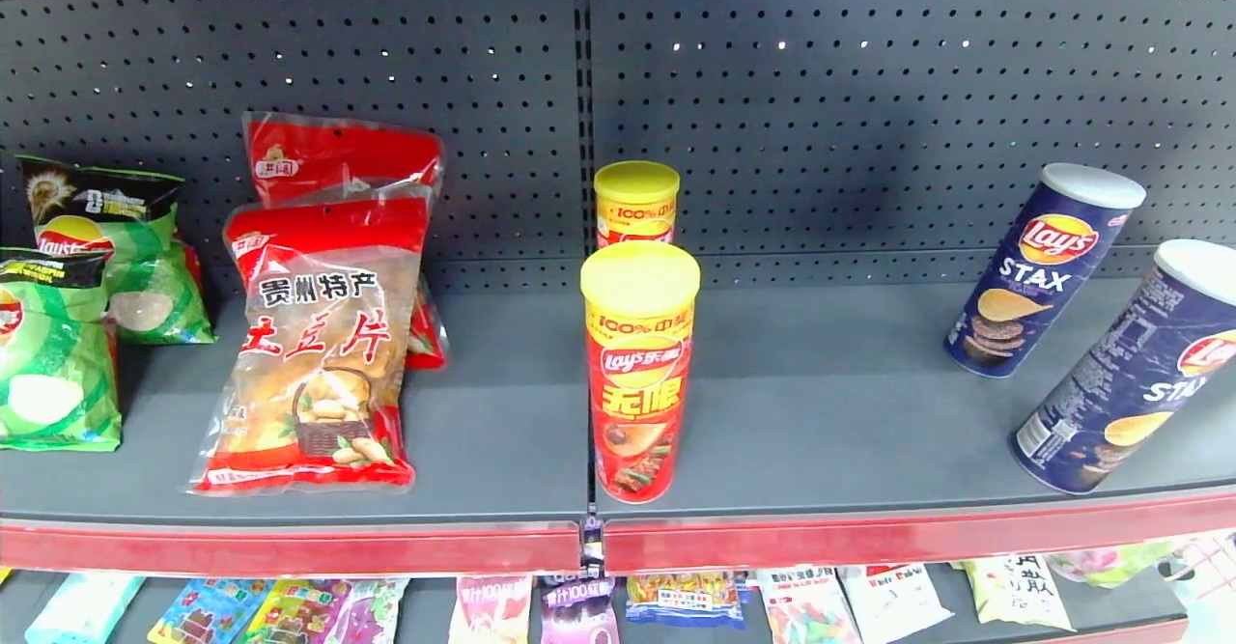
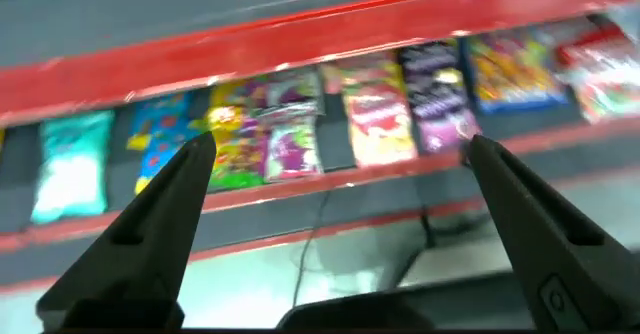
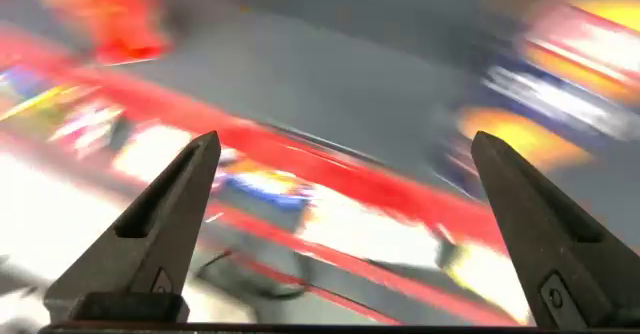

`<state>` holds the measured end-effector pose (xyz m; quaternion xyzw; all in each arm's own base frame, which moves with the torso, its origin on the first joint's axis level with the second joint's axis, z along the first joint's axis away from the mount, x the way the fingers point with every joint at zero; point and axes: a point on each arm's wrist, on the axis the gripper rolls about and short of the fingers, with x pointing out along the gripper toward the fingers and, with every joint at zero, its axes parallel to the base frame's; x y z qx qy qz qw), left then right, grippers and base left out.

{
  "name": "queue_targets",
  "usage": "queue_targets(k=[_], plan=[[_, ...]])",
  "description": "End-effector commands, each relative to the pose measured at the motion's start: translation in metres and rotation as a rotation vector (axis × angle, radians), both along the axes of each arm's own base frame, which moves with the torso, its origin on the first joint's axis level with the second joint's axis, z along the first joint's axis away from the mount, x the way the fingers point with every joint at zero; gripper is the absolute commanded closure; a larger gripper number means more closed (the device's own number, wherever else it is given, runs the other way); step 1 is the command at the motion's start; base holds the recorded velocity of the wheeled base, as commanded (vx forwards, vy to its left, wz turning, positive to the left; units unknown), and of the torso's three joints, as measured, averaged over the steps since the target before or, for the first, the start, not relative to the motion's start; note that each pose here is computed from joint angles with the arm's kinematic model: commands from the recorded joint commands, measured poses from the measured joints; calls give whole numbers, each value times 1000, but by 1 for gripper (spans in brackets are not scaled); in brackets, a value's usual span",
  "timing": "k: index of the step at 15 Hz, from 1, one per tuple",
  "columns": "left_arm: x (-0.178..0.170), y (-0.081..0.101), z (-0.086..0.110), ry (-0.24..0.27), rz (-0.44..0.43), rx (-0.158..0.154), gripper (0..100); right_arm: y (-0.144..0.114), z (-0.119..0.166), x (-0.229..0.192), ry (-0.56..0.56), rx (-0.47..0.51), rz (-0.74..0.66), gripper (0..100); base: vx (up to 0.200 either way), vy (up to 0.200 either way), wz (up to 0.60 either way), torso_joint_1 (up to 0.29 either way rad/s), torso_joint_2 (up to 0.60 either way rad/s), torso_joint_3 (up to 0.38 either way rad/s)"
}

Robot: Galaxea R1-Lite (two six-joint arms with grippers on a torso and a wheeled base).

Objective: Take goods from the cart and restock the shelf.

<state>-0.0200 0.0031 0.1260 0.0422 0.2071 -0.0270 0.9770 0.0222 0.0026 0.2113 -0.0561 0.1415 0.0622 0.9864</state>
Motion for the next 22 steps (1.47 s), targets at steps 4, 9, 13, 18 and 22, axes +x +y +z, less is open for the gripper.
queue_targets(k=[4,9,13,18,22], plan=[[-12,-4,-35,-219,-99,-77,0,4,-76,-63,-108,59,-124,0,0,0,0,0,0,0],[-9,-1,-40,-337,114,-96,0,1,-127,-37,-256,15,-91,0,0,0,0,0,0,0],[-4,-2,-44,-453,96,-79,0,-1,-130,-38,-219,62,-192,0,0,0,0,0,0,0],[-3,-1,-45,-471,144,-99,0,1,-130,-36,-198,43,-322,0,0,0,0,0,0,0],[-3,-4,-50,-416,7,-82,0,-2,-134,-39,-203,94,-30,0,0,0,0,0,0,0]])
